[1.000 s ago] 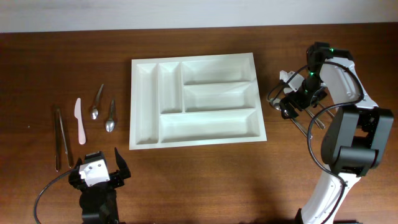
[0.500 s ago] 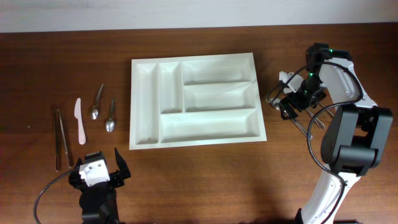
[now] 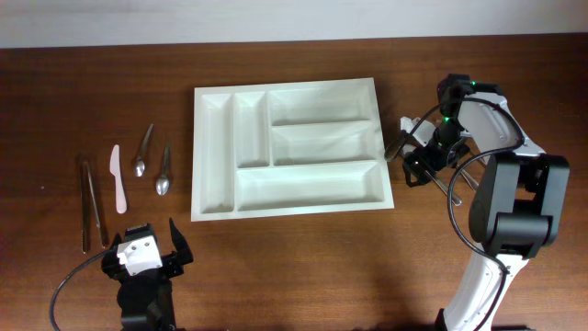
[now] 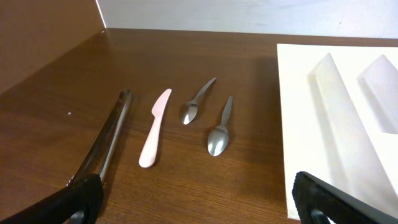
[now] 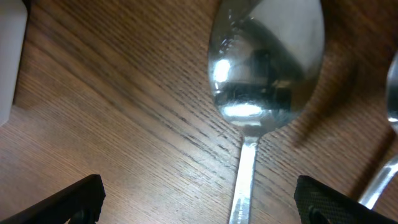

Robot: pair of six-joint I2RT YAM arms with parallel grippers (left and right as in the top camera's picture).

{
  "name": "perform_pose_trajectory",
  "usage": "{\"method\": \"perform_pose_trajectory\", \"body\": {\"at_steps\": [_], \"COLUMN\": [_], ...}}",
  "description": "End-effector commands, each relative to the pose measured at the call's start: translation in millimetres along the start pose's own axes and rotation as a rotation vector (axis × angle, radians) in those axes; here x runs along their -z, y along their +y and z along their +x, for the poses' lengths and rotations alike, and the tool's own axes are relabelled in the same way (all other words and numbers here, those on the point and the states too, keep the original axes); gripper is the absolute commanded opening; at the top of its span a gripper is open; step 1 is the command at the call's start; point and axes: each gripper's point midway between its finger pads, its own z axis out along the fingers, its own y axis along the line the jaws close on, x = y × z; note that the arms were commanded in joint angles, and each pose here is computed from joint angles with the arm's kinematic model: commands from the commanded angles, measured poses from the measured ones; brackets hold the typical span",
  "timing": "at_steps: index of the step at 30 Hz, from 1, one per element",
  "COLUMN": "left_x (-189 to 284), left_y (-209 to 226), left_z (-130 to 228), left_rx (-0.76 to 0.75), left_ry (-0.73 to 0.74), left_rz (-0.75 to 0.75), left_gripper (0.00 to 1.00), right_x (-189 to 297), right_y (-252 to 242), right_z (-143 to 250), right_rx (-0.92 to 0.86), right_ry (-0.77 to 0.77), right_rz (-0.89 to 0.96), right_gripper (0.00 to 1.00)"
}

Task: Pack container
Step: 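Lower the right gripper and close it on the leftmost large spoon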

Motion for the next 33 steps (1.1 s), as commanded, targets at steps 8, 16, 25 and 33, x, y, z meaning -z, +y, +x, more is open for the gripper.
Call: {"method": "perform_pose_trajectory", "body": {"at_steps": [8,16,25,33], "left_x": [-0.3,-0.3,-0.3,-0.3], "left_y": [3.8,3.8,3.8,3.8], "left_z": [2.2,2.2,2.1,2.2], "left_rx": [0.008,0.008,0.008,0.008], "left_ry": [0.009,0.009,0.008,0.009], "left_rz": [-0.021,-0.021,-0.021,-0.021], "left_gripper": [0.99,0.99,0.99,0.99], "right_x": [-7.2,-7.5,-25.2,-27.1], "right_y": [0.2,-4.6,1.1,-9.1], "right_z": [-4.8,-4.7,3.8,3.5], "right_rx": [0.014,0.014,0.005,0.007], "right_ry": [-0.014,-0.009,0.01,0.016], "right_rz": [-0.007,0.017,0.0,0.052], "right_gripper": [0.99,0.99,0.99,0.99]}}
